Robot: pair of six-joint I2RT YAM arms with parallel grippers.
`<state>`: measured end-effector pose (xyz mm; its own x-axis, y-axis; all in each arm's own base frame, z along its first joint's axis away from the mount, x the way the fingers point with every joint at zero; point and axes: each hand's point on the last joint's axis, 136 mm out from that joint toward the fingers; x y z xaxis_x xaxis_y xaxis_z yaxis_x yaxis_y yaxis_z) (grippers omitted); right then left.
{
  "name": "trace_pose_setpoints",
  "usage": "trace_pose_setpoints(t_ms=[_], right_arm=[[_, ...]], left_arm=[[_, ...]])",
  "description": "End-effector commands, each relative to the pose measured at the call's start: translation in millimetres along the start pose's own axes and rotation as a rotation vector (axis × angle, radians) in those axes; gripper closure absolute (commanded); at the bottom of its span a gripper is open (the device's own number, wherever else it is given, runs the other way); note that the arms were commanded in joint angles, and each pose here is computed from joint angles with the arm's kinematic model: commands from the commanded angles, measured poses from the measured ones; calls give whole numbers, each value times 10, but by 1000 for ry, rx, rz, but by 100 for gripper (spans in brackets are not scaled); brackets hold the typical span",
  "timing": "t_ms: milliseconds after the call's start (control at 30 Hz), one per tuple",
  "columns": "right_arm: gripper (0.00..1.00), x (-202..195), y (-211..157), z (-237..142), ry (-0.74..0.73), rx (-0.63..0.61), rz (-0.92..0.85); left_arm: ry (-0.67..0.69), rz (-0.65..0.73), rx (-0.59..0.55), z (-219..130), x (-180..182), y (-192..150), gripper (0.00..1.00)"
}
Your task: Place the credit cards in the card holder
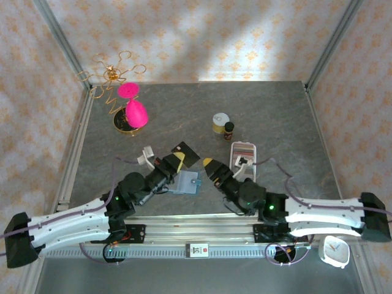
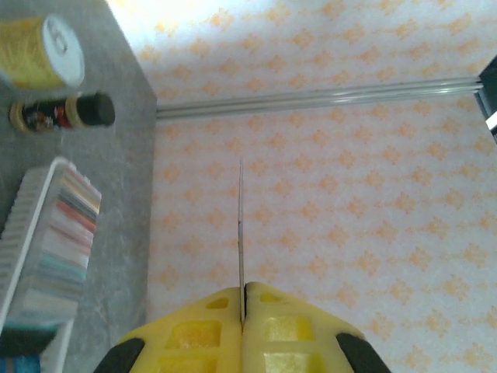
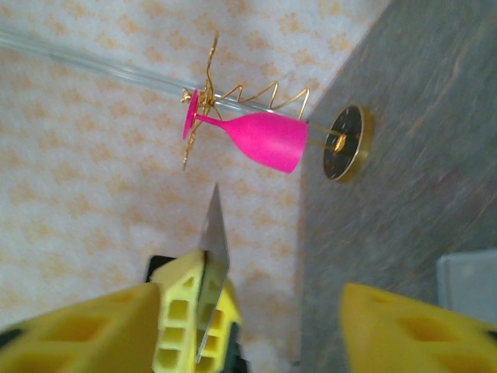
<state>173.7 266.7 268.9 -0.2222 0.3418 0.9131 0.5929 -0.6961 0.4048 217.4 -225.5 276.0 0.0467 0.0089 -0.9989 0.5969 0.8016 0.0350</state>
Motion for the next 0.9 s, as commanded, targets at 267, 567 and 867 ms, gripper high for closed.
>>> trace_pose_setpoints(t_ms=[267,567,867], right_arm=[[31,316,-44,73,181,439,-362],[40,615,-14,182,261,456,-389],[39,729,48,-9,323,448,-391]], left_arm=[[-207,726,444,-25,-636,-506,100],[-224,765,466,-8,-795,-544,100],[-164,824,433,17,-716,-443,100]])
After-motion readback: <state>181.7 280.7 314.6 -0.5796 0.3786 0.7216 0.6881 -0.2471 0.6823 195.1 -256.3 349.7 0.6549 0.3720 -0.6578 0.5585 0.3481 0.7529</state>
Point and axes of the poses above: each hand's point on the last joint's axis, 136 mm out from that joint toward the fingers, its own z axis out along the fingers, its own x axis along the line the jaws close on, y = z × x, and after that the axes turned 5 degrees about -z, right-handed
